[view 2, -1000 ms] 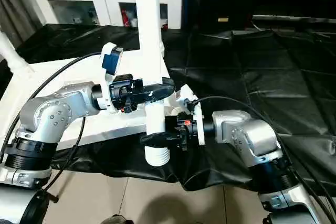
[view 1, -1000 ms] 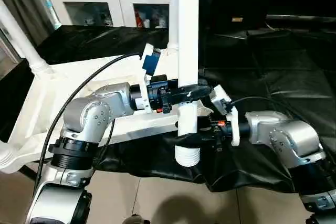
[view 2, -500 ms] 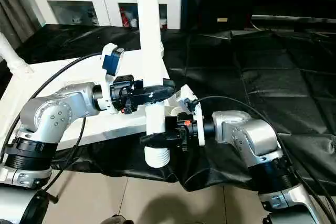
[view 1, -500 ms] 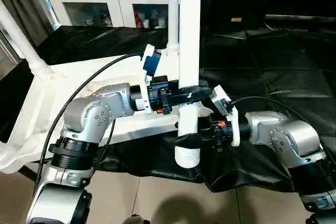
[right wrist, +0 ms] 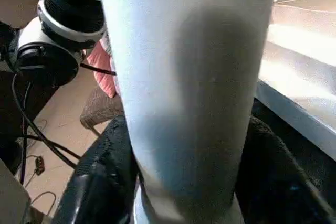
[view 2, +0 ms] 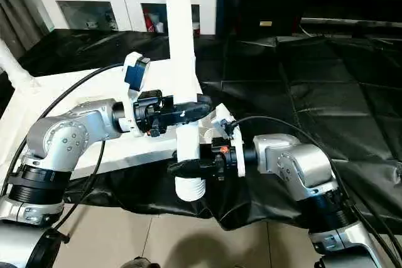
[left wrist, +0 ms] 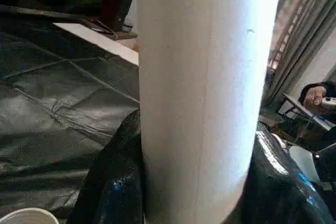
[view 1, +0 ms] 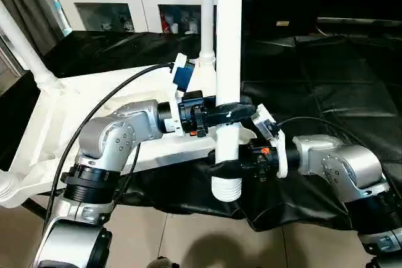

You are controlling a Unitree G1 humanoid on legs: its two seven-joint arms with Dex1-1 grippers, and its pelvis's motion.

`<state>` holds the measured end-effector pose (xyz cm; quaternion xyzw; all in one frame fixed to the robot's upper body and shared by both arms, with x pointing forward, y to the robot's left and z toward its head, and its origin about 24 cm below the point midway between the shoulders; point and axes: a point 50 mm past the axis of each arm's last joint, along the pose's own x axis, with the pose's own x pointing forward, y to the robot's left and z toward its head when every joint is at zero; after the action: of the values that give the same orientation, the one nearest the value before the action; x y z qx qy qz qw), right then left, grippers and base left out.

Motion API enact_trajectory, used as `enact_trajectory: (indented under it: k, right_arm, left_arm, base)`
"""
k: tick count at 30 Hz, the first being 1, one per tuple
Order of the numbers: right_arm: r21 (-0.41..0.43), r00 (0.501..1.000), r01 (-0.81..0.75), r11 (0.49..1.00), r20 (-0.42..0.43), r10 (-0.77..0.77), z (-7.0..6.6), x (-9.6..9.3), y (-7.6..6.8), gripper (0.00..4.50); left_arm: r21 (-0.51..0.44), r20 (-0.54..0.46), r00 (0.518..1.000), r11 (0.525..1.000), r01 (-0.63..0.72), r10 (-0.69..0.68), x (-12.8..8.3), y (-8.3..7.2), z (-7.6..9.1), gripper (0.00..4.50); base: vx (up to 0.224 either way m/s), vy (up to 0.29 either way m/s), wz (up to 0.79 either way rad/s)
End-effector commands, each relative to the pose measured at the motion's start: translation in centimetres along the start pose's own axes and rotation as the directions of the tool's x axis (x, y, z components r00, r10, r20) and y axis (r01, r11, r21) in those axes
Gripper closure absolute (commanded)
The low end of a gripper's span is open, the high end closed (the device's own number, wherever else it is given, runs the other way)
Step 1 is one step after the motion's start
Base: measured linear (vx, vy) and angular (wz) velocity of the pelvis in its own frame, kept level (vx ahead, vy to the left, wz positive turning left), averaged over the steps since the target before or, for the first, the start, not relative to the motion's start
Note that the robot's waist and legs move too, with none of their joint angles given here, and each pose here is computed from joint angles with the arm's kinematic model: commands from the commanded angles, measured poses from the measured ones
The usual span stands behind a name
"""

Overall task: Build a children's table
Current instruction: Insert table leg to table base

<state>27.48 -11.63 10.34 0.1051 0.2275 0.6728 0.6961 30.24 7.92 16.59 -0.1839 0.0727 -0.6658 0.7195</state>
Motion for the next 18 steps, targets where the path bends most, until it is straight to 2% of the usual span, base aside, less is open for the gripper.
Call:
enact_trajectory:
  k: [1, 3, 4, 8, 9, 10, 16, 18]
  right_arm:
    - [0.007, 1.0, 0.015, 1.0, 0.0, -0.015, -0.2, -0.1, -0.1, 2.47]
    - [-0.007, 0.999, 0.037, 0.999, 0.028, -0.037, -0.2, 0.0, -0.3, 2.52]
    - [-0.016, 0.998, 0.048, 0.999, 0.045, -0.047, -0.1, 0.0, -0.4, 2.53]
    - [-0.016, 0.995, 0.049, 0.999, 0.088, -0.047, 0.1, 0.2, -0.4, 2.54]
    - [-0.026, 0.992, 0.052, 0.998, 0.119, -0.048, 0.3, 0.2, -0.2, 2.55]
    - [-0.026, 0.992, 0.052, 0.998, 0.119, -0.048, 0.3, 0.2, -0.2, 2.56]
    - [-0.063, 0.973, 0.133, 0.989, 0.198, -0.119, 0.9, 0.0, -0.7, 2.57]
    - [-0.083, 0.923, 0.309, 0.947, 0.266, -0.278, 1.6, -0.9, -1.9, 2.57]
  left_arm:
    - [0.037, -0.002, 1.0, 0.999, 0.021, -0.021, 0.2, -0.4, 0.5, 2.66]
    - [0.038, -0.002, 1.0, 0.999, -0.012, 0.012, 0.2, -0.2, 0.2, 2.66]
    - [0.033, 0.007, 1.0, 0.999, -0.018, 0.017, 0.1, -0.1, 0.2, 2.1]
    - [0.014, 0.061, 0.997, 0.999, -0.046, 0.045, -0.1, 0.1, 0.4, 1.9]
    - [0.026, 0.116, 0.99, 0.997, -0.079, 0.076, -0.3, 0.3, 0.5, 1.6]
    - [0.026, 0.116, 0.99, 0.997, -0.079, 0.076, -0.3, 0.3, 0.5, 1.53]
    - [0.003, 0.294, 0.95, 0.994, -0.114, 0.108, -1.4, 0.8, 1.3, 1.51]
    - [-0.001, 0.365, 0.905, 0.972, -0.234, 0.218, -2.3, 2.1, 1.7, 1.51]
  base:
    - [0.0, 0.0, 0.0]
    - [0.0, 0.0, 0.0]
    - [0.0, 0.0, 0.0]
    - [0.0, 0.0, 0.0]
    - [0.0, 0.0, 0.0]
    - [0.0, 0.0, 0.0]
    - [0.0, 0.0, 0.0]
    - [0.0, 0.0, 0.0]
